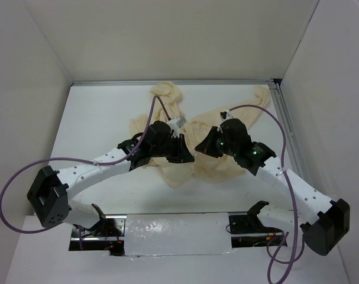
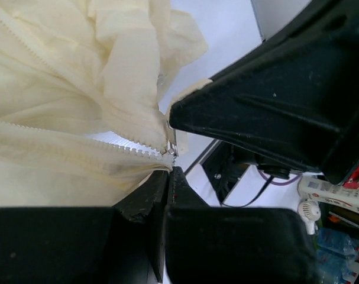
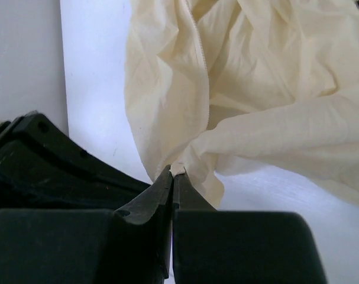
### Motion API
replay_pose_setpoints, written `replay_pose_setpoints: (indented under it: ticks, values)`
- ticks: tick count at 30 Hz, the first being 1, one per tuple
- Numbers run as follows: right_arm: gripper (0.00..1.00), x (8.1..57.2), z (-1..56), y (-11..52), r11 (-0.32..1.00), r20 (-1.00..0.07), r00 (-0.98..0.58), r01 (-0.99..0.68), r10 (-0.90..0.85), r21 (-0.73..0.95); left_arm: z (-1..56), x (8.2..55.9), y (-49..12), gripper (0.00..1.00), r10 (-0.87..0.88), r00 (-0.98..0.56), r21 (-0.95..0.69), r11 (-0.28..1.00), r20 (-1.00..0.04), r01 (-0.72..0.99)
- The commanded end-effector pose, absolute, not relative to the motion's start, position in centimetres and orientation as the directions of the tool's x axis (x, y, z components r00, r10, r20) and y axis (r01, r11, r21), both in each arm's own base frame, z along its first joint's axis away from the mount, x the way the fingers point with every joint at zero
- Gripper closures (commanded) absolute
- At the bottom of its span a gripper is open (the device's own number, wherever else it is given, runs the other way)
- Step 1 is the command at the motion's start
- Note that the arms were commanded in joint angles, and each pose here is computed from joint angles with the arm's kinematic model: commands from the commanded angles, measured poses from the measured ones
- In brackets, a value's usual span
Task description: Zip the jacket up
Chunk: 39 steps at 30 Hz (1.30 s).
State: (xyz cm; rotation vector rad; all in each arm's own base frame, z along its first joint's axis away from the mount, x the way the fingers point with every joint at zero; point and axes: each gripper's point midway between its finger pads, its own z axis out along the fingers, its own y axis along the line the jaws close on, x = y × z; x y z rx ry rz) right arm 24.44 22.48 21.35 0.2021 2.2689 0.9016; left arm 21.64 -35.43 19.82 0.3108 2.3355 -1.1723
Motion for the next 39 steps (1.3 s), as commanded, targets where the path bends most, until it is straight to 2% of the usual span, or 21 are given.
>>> replay_pose_setpoints:
  ticks: [1,6,8,9,11,14,15,17,20,24,29,34,37,39]
  values:
    - [1.0,29.6,26.6,22.6,0.631,-0.52,-0.637,-0.068,0.569,0.773,17.5,16.4,-34.7,1.0,0.131,-0.89,-0.686,0.592,-0.436,0.424]
    - [1.0,31.5,27.2,22.6,0.573,-0.467,-0.62,-0.033,0.631,0.819,15.2,14.4,-34.1,1.0,0.193,-0.907,-0.672,0.618,-0.374,0.409]
    - [1.0,31.4,28.0,23.1,0.598,-0.533,-0.621,-0.126,0.574,0.791,14.1,14.1,-33.8,1.0,0.208,-0.914,-0.655,0.644,-0.347,0.395]
    - [1.0,30.2,28.3,24.3,0.595,-0.563,-0.669,-0.219,0.486,0.774,13.5,14.5,-33.2,1.0,0.188,-0.923,-0.627,0.687,-0.335,0.367]
    - [1.0,28.2,27.6,25.1,0.68,-0.705,-0.662,-0.396,0.254,0.617,13.6,15.5,-33.0,1.0,0.183,-0.914,-0.604,0.701,-0.363,0.38]
    - [1.0,25.6,25.6,24.7,0.742,-0.762,-0.64,-0.464,0.098,0.485,14.7,17.0,-33.0,1.0,0.174,-0.899,-0.605,0.686,-0.403,0.404]
    - [1.0,23.8,24.3,24.7,0.74,-0.772,-0.635,-0.512,0.016,0.437,16.0,18.6,-33.1,1.0,0.153,-0.882,-0.608,0.671,-0.447,0.424]
    - [1.0,22.9,24.4,24.7,0.736,-0.795,-0.606,-0.545,-0.017,0.401,16.6,18.9,-33.2,1.0,0.171,-0.868,-0.611,0.647,-0.466,0.455]
    - [1.0,21.6,23.5,24.2,0.737,-0.808,-0.586,-0.573,-0.061,0.359,18.8,21.4,-33.6,1.0,0.185,-0.812,-0.598,0.59,-0.554,0.542]
    - [1.0,22.6,23.4,23.1,0.804,-0.792,-0.61,-0.472,-0.002,0.362,18.9,22.8,-33.8,1.0,0.235,-0.771,-0.537,0.599,-0.592,0.594]
    - [1.0,24.0,24.9,24.5,0.796,-0.779,-0.622,-0.427,0.086,0.429,18.7,22.0,-34.7,1.0,0.31,-0.679,-0.485,0.512,-0.665,0.709]
    - [1.0,27.2,27.3,24.5,0.815,-0.796,-0.546,-0.316,0.263,0.486,18.4,21.3,-35.1,1.0,0.331,-0.667,-0.49,0.48,-0.668,0.728]
    - [1.0,29.0,27.8,24.0,0.792,-0.735,-0.536,-0.184,0.415,0.581,18.4,20.8,-35.2,1.0,0.336,-0.67,-0.508,0.457,-0.662,0.73]
    - [1.0,30.0,27.4,23.7,0.746,-0.658,-0.52,-0.059,0.544,0.663,18.1,20.2,-35.2,1.0,0.346,-0.668,-0.515,0.44,-0.659,0.736]
